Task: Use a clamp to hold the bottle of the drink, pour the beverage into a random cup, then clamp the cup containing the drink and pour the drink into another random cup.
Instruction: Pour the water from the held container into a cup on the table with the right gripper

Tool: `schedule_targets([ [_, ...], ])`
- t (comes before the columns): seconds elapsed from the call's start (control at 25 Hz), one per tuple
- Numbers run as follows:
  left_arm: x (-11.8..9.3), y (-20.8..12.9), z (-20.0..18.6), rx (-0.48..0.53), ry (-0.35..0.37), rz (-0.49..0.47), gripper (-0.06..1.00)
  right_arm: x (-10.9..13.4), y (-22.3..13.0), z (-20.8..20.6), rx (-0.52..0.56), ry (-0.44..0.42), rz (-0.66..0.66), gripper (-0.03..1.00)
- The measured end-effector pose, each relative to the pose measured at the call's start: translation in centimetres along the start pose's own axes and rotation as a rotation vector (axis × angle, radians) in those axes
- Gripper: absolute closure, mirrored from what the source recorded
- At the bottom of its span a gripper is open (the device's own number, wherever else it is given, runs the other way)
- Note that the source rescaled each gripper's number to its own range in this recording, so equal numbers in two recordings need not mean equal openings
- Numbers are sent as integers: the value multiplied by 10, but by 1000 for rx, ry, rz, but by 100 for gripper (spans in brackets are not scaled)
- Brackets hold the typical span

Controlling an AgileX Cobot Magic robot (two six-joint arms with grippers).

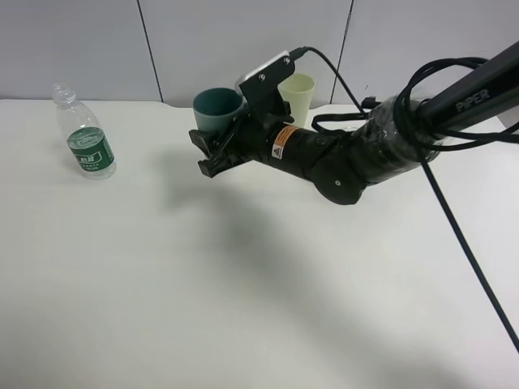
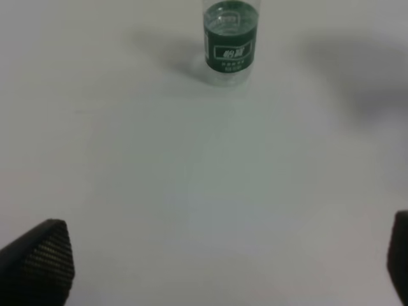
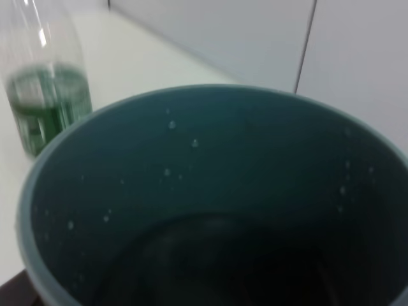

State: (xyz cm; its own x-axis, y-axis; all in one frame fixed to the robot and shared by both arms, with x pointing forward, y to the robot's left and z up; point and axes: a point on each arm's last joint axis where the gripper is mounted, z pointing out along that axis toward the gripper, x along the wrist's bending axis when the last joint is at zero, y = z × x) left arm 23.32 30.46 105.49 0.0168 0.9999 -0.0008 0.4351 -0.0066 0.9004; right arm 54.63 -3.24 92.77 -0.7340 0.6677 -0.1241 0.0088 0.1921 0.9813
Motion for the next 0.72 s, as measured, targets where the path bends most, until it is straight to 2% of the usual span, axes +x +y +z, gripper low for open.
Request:
schedule_targets([
  [0.2,0,0,0,0,0,0,-5,-4,33,-9,-66,-10,-2,94],
  [0.4,0,0,0,0,0,0,-5,-16,53,-22,11,-44,-3,94],
  [0.72,0,0,0,0,0,0,-5,-62,80,-54,83,-164,38,94],
])
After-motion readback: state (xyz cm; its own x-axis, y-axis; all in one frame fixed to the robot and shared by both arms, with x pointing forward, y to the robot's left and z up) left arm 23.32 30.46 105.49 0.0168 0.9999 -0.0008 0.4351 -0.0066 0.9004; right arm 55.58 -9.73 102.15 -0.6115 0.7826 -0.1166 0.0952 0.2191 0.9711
